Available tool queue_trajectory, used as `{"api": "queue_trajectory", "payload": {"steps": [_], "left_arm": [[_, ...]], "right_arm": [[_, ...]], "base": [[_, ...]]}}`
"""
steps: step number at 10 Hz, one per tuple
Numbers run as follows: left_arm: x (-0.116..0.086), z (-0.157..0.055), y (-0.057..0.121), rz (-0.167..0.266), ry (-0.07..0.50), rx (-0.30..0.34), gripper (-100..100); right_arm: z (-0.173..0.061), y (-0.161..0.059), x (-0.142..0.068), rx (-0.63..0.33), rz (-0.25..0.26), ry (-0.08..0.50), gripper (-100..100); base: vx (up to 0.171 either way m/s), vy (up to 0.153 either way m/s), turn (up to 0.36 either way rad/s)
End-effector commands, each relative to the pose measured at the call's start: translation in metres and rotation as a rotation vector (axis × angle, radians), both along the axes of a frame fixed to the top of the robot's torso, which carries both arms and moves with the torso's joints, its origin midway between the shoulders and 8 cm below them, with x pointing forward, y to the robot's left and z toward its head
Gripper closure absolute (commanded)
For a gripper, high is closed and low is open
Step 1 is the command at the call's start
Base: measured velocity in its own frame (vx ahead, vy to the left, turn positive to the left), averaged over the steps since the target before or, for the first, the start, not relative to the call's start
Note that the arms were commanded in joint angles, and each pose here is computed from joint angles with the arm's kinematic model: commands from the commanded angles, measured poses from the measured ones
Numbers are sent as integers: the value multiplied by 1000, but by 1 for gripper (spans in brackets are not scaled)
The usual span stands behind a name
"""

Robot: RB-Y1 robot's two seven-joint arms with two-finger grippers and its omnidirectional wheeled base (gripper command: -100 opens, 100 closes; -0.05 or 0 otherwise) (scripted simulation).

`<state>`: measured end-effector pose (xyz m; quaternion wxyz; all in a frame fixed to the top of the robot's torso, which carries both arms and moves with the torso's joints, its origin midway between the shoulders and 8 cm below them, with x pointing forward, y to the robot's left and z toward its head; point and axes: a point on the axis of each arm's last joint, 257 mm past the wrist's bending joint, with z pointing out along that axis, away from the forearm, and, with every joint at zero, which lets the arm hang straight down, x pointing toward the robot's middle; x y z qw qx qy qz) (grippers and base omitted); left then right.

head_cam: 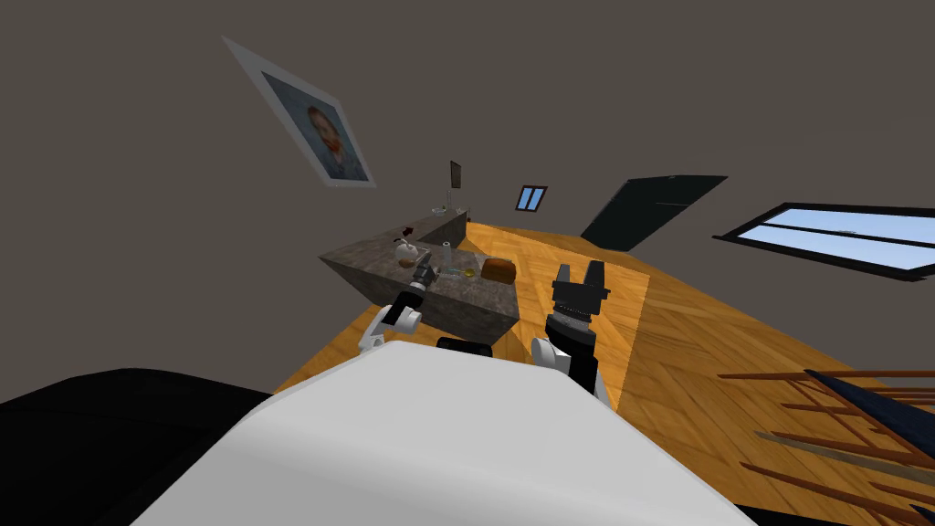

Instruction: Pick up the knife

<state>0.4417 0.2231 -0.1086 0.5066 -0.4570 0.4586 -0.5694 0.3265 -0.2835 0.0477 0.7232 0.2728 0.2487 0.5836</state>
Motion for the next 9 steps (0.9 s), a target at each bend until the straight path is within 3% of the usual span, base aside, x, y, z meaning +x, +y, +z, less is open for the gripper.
{"api": "queue_trajectory", "payload": {"steps": [1, 9], "left_arm": [[6, -7, -1, 0, 37, -5, -100], [19, -55, -6, 10, 225, -12, -100]], "right_arm": [[0, 0, 0, 0, 0, 0, 0], [0, 0, 0, 0, 0, 0, 0]], "base": [[17, 19, -77], [14, 19, -49]]}}
